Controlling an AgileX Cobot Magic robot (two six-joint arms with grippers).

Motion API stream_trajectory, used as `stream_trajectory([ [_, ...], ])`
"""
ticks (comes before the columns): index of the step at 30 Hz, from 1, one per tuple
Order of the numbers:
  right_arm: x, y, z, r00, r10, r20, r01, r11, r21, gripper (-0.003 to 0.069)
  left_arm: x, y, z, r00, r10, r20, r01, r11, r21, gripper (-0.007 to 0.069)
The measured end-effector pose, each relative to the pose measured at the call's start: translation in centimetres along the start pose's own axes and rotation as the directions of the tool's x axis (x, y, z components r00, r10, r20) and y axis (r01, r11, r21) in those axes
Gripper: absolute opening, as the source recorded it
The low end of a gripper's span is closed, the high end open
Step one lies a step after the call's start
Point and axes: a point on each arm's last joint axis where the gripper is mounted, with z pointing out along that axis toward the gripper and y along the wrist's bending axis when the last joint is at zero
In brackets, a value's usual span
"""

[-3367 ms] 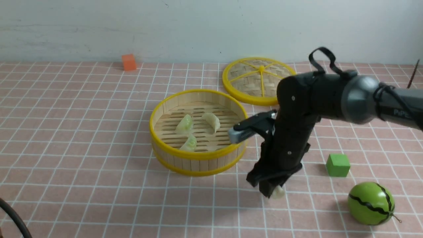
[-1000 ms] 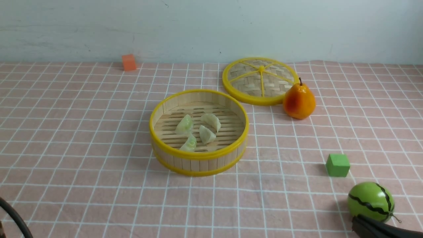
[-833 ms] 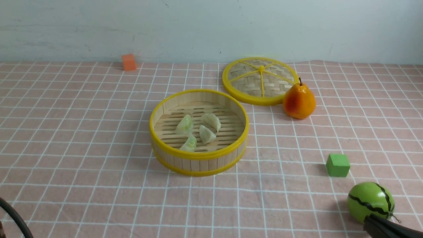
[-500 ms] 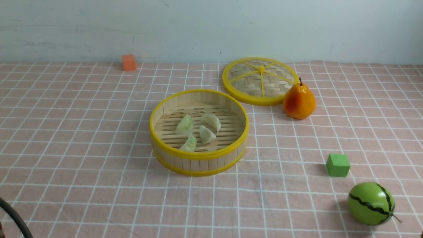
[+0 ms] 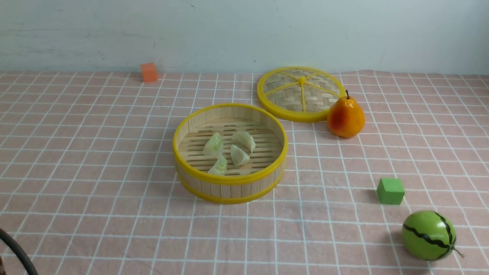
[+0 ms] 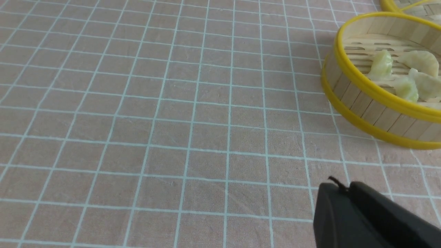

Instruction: Put the dumplings into the steamer on the table with the pink tablecloth.

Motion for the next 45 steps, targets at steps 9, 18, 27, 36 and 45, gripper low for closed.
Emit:
stream_trajectory([
  [9,0.0,0.0,0.0,1.0,0.002,0.0,-0.002,1.0,0.0,0.001,0.0,0.0,0.0,1.0,0.0,0.0,0.0,1.0,0.0,0.005],
  [18,0.0,0.0,0.0,1.0,0.003,0.0,-0.003,1.0,0.0,0.001,0.0,0.0,0.0,1.0,0.0,0.0,0.0,1.0,0.0,0.0057],
  [27,0.0,0.0,0.0,1.0,0.003,-0.001,-0.003,1.0,0.0,0.002,3.2,1.2,-0.5,0.999,-0.039,0.029,0.039,0.999,0.003,0.0059],
  [36,0.0,0.0,0.0,1.0,0.003,-0.001,-0.003,1.0,0.001,0.0032,7.6,1.5,0.2,0.958,-0.162,0.235,0.148,0.986,0.077,-0.0006],
  [45,0.0,0.0,0.0,1.0,0.003,-0.001,-0.003,1.0,0.001,0.0043,11.3,1.9,1.3,0.988,-0.062,0.142,0.06,0.998,0.012,-0.0014],
])
